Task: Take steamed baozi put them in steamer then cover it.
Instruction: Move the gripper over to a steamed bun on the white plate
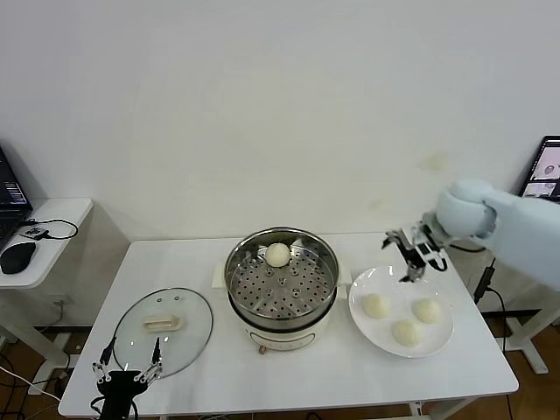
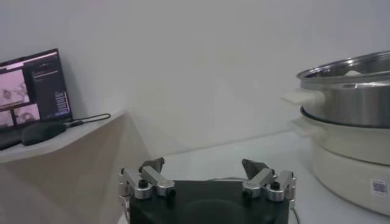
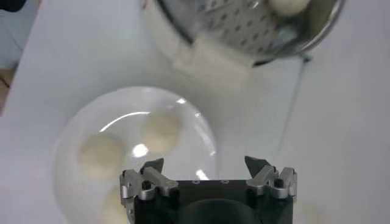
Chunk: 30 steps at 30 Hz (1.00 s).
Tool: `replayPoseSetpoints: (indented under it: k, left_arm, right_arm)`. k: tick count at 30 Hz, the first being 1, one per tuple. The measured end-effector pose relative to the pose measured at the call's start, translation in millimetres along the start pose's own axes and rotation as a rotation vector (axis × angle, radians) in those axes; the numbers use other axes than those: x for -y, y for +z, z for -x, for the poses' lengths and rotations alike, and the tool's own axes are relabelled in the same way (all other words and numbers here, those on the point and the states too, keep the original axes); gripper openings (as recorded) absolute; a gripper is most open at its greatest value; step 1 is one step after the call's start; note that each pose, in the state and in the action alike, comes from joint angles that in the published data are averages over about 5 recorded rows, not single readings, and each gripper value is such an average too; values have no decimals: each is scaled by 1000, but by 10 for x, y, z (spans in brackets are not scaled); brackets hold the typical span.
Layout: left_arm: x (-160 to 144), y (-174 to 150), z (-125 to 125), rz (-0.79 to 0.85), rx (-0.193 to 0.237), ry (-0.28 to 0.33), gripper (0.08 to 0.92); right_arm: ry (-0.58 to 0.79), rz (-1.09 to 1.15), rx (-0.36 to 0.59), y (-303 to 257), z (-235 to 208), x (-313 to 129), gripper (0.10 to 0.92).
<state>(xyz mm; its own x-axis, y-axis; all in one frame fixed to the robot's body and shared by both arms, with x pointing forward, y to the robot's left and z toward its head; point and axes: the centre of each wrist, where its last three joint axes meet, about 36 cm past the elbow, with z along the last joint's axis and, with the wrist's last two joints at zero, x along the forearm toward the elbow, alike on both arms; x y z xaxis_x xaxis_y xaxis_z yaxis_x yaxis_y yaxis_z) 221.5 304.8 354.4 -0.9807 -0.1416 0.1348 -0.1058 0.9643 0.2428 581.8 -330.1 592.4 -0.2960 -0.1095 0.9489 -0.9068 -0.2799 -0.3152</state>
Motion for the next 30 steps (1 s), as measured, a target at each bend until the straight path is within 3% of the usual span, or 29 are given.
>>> replayPoseSetpoints:
  k: [30]
  left_arm:
    - [-105, 35, -16, 19, -8, -27, 823]
  right_arm:
    - [-57, 137, 31, -13, 1329, -245, 823]
